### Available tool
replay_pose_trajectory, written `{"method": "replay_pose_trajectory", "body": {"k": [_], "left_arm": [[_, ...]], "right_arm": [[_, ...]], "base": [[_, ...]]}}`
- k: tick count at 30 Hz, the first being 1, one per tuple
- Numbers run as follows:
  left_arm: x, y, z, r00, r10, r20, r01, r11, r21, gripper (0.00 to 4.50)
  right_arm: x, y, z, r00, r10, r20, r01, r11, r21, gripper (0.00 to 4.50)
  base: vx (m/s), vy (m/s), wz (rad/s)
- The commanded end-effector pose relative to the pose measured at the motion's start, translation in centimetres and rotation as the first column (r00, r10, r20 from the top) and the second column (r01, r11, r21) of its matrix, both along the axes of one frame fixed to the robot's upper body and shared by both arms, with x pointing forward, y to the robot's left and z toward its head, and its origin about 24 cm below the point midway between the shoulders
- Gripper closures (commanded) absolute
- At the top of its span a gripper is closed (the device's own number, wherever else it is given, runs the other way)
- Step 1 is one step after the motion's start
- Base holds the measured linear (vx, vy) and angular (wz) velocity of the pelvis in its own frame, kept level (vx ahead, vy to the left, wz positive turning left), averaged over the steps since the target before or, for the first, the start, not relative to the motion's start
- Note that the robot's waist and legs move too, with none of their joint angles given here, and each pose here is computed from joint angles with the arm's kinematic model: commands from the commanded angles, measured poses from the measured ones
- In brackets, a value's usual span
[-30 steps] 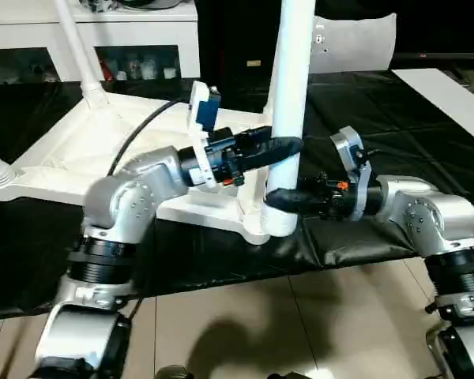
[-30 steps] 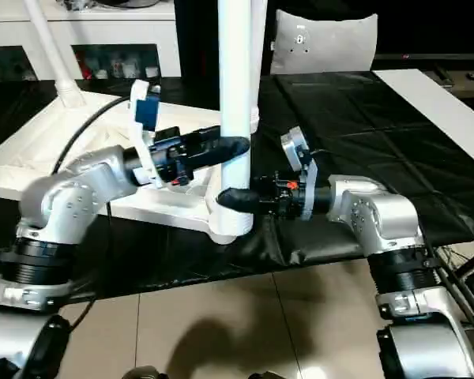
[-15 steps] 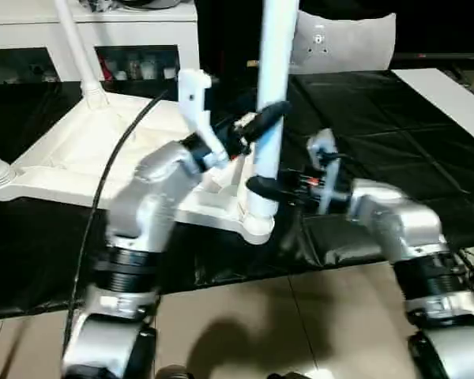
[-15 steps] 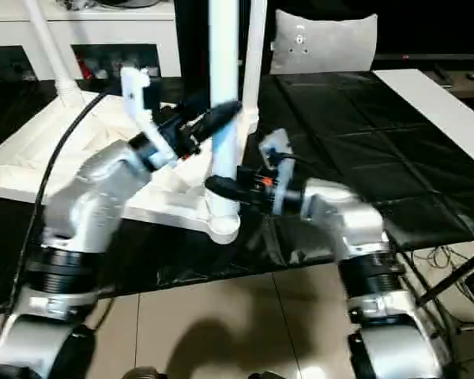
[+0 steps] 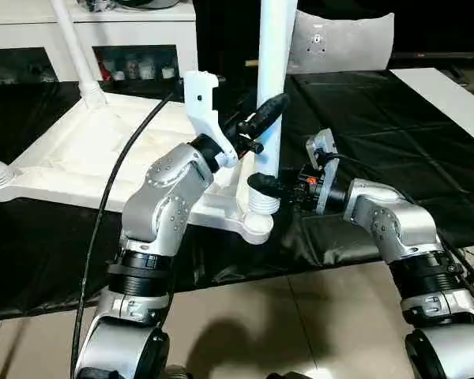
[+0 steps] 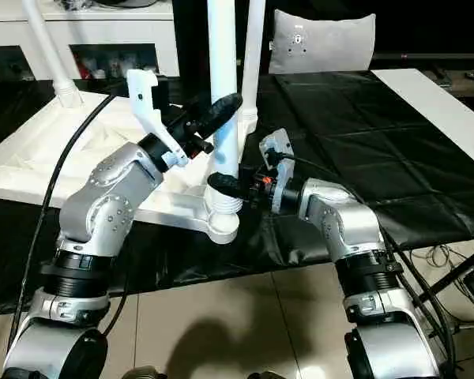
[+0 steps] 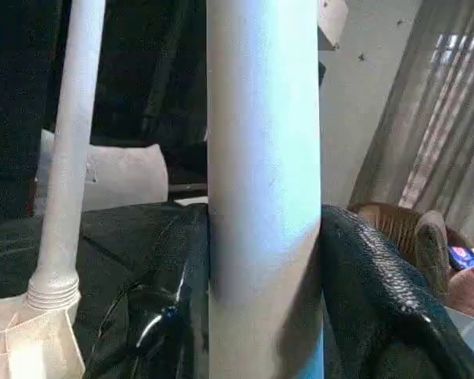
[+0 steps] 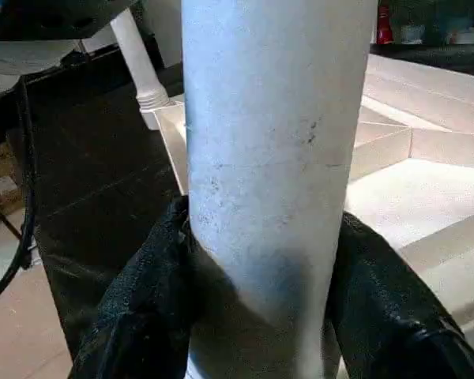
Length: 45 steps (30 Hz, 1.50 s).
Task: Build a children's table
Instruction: Pick table leg
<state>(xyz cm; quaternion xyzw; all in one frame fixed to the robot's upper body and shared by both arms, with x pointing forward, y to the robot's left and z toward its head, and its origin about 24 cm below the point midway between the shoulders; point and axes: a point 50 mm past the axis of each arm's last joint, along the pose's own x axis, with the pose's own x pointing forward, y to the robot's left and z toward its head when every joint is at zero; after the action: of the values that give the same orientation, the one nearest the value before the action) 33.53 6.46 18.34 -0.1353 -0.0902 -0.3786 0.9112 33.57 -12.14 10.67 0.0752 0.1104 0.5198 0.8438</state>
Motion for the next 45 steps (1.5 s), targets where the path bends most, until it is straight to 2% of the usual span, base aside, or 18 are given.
{"method": "replay_pose_trajectory", "body": {"k": [1, 9, 10, 11, 13, 19, 20, 21, 25, 30, 33, 35, 36, 41, 45], "left_arm": [[0.1, 0.2, -0.3, 0.999, 0.043, -0.019, -0.043, 0.999, 0.02, 2.72], [0.9, 1.2, -0.1, 0.993, 0.094, -0.073, -0.098, 0.994, -0.055, 2.72], [1.0, 1.4, -0.2, 0.991, 0.1, -0.084, -0.105, 0.992, -0.064, 2.72], [1.2, 1.8, -0.2, 0.989, 0.103, -0.104, -0.112, 0.99, -0.084, 2.72], [1.4, 2.2, -0.2, 0.987, 0.101, -0.129, -0.116, 0.986, -0.116, 2.73], [1.7, 2.6, -0.2, 0.985, 0.079, -0.153, -0.102, 0.984, -0.148, 2.73], [1.7, 2.6, -0.2, 0.985, 0.079, -0.153, -0.102, 0.984, -0.148, 2.73], [1.7, 2.5, -0.1, 0.986, 0.052, -0.156, -0.076, 0.985, -0.155, 2.73], [1.7, 2.4, 0.0, 0.988, 0.01, -0.156, -0.035, 0.986, -0.161, 2.73], [0.4, 1.5, 0.5, 0.97, -0.226, -0.087, 0.215, 0.969, -0.122, 2.73], [-0.1, 1.3, 0.6, 0.955, -0.289, -0.065, 0.282, 0.954, -0.099, 2.73], [-0.6, 1.2, 0.8, 0.928, -0.371, -0.025, 0.368, 0.927, -0.066, 2.73], [-1.1, 1.0, 1.0, 0.895, -0.446, 0.002, 0.446, 0.894, -0.045, 2.73], [-1.0, 0.8, 1.1, 0.885, -0.465, 0.013, 0.465, 0.885, -0.029, 2.73], [-1.3, 0.4, 1.2, 0.874, -0.485, 0.029, 0.485, 0.874, -0.024, 2.73]], "right_arm": [[0.5, -0.2, 1.0, 0.998, -0.02, 0.053, 0.021, 1.0, -0.008, 2.57], [0.7, -0.3, 1.2, 0.998, -0.028, 0.05, 0.028, 1.0, -0.002, 2.57], [0.7, -0.5, 1.4, 0.999, -0.027, 0.035, 0.026, 0.999, 0.027, 2.01], [0.7, -0.7, 1.8, 1.0, -0.018, 0.022, 0.017, 0.998, 0.063, 1.87], [0.7, -1.0, 2.2, 1.0, 0.0, 0.013, -0.001, 0.996, 0.093, 1.81], [0.7, -2.2, 3.1, 1.0, 0.019, 0.011, -0.02, 0.991, 0.13, 1.22], [0.7, -2.2, 3.1, 1.0, 0.019, 0.011, -0.02, 0.991, 0.13, 1.01], [0.8, -2.9, 3.4, 1.0, 0.02, 0.006, -0.02, 0.991, 0.136, 0.96], [0.8, -3.5, 3.5, 1.0, 0.029, -0.003, -0.029, 0.993, 0.116, 0.66], [0.5, -4.6, 3.7, 0.996, 0.084, -0.007, -0.084, 0.995, 0.062, 0.31], [0.4, -4.7, 3.9, 0.994, 0.107, 0.002, -0.107, 0.993, 0.058, 0.28], [0.1, -4.8, 4.1, 0.988, 0.151, 0.019, -0.152, 0.987, 0.056, 0.28], [-0.5, -4.8, 4.3, 0.973, 0.227, 0.031, -0.228, 0.972, 0.055, 0.28], [-1.0, -4.6, 4.4, 0.955, 0.294, 0.03, -0.296, 0.953, 0.067, 0.28], [-1.3, -4.0, 3.9, 0.948, 0.317, 0.02, -0.317, 0.947, 0.057, 0.28]], "base": [[0.0, 0.0, 0.0], [0.0, 0.0, 0.0], [0.0, 0.0, 0.0], [0.0, 0.0, 0.0], [0.0, 0.0, 0.0], [0.0, 0.0, 0.0], [0.0, 0.0, 0.0], [0.0, 0.0, 0.0], [0.0, 0.0, 0.0], [0.0, 0.0, 0.0], [0.0, 0.0, 0.0], [0.0, 0.0, 0.0], [0.0, 0.0, 0.0], [0.0, 0.0, 0.0], [0.0, 0.0, 0.0]]}}
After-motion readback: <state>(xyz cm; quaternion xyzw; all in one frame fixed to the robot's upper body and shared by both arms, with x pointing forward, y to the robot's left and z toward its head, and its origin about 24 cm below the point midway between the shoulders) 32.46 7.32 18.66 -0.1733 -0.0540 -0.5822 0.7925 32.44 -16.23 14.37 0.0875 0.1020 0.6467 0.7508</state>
